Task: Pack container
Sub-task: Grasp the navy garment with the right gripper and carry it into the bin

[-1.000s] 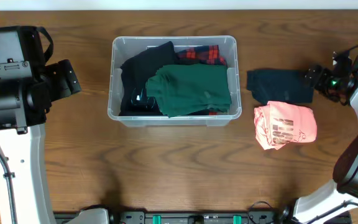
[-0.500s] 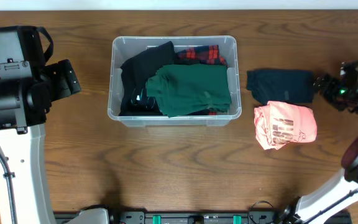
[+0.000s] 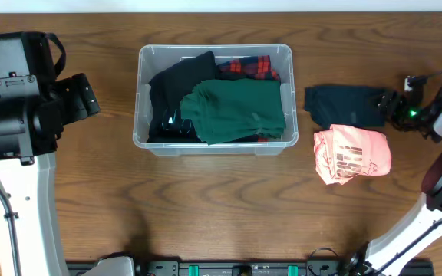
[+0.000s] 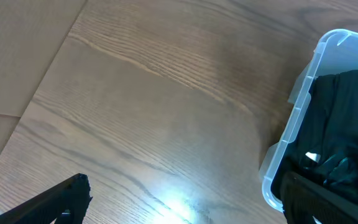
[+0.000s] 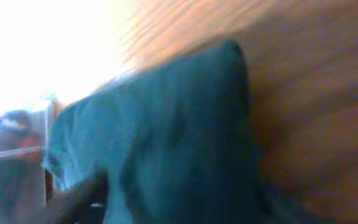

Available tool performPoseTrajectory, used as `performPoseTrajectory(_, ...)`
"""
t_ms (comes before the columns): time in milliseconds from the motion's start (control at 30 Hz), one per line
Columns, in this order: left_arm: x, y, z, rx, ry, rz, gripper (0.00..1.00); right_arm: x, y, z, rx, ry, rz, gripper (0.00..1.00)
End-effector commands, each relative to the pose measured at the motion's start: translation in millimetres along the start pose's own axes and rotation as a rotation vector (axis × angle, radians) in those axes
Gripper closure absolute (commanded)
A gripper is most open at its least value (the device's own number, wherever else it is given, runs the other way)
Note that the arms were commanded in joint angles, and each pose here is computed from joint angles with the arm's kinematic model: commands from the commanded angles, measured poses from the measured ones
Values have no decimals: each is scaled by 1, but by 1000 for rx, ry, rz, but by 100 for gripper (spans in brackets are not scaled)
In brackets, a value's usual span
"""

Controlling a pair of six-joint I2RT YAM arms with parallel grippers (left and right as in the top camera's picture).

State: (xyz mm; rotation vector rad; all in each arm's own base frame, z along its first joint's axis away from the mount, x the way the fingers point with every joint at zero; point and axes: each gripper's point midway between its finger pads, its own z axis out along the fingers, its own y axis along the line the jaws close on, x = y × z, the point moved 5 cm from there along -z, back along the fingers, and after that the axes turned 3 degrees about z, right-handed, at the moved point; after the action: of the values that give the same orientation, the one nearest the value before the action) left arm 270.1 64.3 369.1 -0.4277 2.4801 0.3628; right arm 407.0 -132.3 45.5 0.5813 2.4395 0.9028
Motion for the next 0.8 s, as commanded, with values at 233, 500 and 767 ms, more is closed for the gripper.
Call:
performPoseTrajectory(233,-1,3,-1,-17,-5,2,2,9,20,-15,-11,23,61,99)
performPoseTrajectory(500,-1,3,-1,-17,-5,2,2,-29,187,-122,-494,-203,-223,99)
performPoseTrajectory(767,-1,3,-1,-17,-5,2,2,-3,316,-135,-724,-195,-396,99)
